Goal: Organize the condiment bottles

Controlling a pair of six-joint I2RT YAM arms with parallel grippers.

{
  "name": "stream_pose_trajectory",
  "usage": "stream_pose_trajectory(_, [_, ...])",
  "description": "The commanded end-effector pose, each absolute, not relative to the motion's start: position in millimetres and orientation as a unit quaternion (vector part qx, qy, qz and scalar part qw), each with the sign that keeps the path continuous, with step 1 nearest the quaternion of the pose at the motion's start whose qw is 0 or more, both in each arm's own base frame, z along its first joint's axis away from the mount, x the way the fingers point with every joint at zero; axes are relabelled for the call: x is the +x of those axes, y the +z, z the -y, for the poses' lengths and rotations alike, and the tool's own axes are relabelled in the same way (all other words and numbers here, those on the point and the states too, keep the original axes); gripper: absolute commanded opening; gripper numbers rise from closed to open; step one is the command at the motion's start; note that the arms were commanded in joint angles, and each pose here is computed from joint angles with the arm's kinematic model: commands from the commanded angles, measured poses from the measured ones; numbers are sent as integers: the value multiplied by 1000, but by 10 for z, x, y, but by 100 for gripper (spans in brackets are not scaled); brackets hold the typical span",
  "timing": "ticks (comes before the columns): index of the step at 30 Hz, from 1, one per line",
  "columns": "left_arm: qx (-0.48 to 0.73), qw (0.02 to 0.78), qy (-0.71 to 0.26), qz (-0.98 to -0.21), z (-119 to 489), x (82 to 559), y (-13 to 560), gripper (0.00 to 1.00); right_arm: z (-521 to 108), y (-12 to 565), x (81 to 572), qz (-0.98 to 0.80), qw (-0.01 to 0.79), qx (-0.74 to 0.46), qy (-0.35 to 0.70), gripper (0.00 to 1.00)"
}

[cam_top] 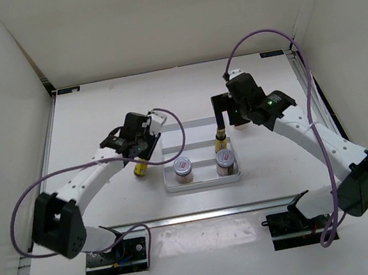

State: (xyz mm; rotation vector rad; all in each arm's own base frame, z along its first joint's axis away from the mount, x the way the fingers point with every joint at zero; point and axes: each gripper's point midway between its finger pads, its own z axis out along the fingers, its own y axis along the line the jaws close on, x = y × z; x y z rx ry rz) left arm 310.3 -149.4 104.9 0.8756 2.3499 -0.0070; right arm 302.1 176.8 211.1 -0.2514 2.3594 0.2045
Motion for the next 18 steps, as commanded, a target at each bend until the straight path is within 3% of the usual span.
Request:
stream_pose_trajectory(1, [302, 417, -29, -857, 1618, 3200, 1671, 11, -1760, 2205, 2998, -915, 381, -101, 88, 100])
stream_pose_trajectory(8, [262, 493, -73, -827, 1767, 3164, 1948, 11, -1757, 2161, 2958, -917, 375, -99, 92, 100])
stream_pose_trajectory(18, [261, 525, -118, -801, 2094, 3103, 2162, 11, -1698, 2169, 2907, -918, 375, -97, 86, 100])
